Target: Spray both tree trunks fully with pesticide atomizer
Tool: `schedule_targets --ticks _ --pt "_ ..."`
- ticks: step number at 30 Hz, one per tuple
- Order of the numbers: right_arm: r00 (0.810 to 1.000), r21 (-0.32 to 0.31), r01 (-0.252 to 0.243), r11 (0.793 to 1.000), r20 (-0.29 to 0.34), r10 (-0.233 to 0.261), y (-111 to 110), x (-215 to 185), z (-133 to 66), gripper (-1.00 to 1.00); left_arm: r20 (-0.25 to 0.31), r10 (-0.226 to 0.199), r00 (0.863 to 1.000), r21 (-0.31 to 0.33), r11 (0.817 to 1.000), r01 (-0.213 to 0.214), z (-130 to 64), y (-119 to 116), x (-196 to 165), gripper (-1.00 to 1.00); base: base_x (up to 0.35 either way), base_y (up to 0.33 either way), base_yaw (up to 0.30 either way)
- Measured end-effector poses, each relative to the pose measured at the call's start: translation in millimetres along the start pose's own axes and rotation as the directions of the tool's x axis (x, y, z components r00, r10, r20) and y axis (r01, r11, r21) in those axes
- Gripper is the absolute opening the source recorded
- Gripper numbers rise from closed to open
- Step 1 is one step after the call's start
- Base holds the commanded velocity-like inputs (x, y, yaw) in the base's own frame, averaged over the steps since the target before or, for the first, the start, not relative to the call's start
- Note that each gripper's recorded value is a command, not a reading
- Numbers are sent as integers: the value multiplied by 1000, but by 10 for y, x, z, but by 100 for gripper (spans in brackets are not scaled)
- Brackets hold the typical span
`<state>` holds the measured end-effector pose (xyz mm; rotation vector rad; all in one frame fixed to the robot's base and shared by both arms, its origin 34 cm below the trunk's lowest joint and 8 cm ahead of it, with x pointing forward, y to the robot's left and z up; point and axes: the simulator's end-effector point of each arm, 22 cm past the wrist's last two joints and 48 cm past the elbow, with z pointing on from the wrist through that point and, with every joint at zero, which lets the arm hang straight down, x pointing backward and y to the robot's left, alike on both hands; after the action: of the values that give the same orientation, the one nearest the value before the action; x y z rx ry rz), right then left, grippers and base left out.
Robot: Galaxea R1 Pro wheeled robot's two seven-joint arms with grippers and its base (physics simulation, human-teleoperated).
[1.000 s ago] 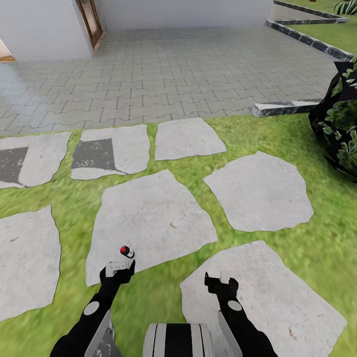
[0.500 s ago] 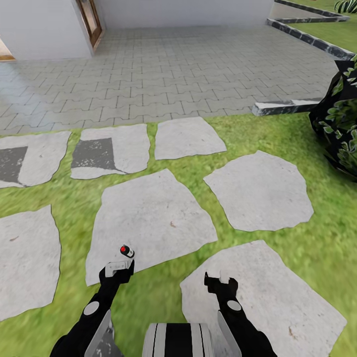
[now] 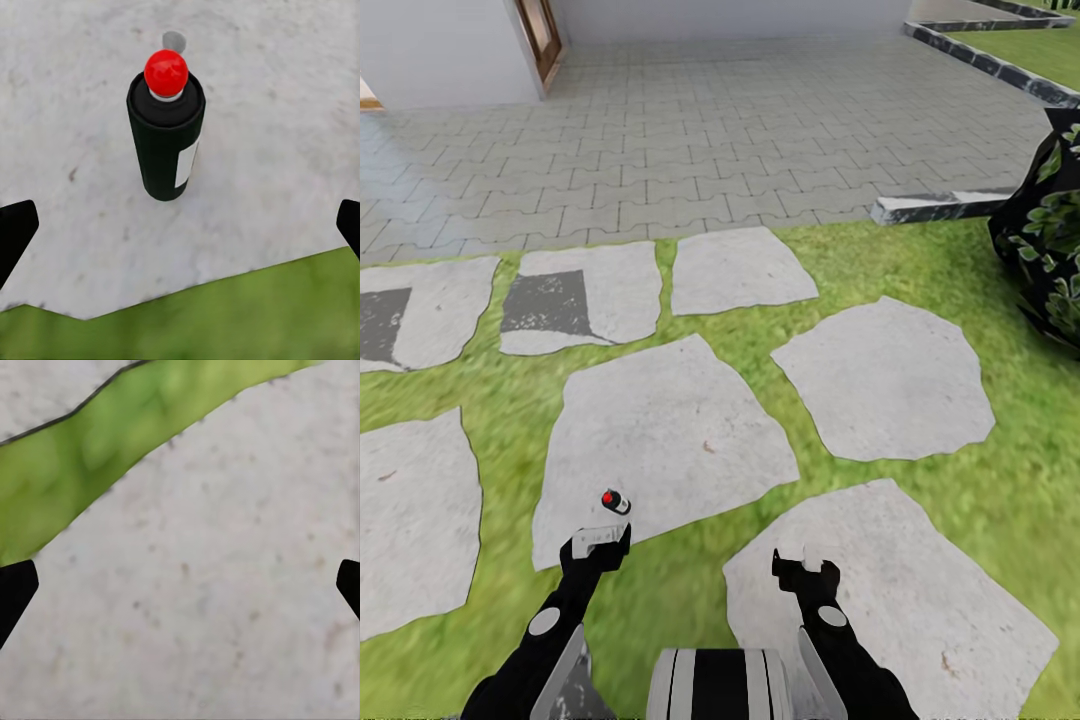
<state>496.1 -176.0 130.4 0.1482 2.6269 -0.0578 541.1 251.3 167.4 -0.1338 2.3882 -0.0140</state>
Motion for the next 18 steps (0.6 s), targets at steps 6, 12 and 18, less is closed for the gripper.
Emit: schedule_targets --ticks 6,12,18 --pt "1000 1 1 1000 -10 -1 -4 51 16 100 -8 0 1000 -2 1000 0 10 6 45 100 0 0 0" --pt "1000 2 2 1000 -19 -2 -6 102 32 100 -17 0 1000 -3 1000 0 19 12 98 100 0 0 0" --pt "1000 2 3 1000 -28 -3 -7 152 46 100 -28 1 1000 -4 1000 -1 26 18 156 100 34 0 0"
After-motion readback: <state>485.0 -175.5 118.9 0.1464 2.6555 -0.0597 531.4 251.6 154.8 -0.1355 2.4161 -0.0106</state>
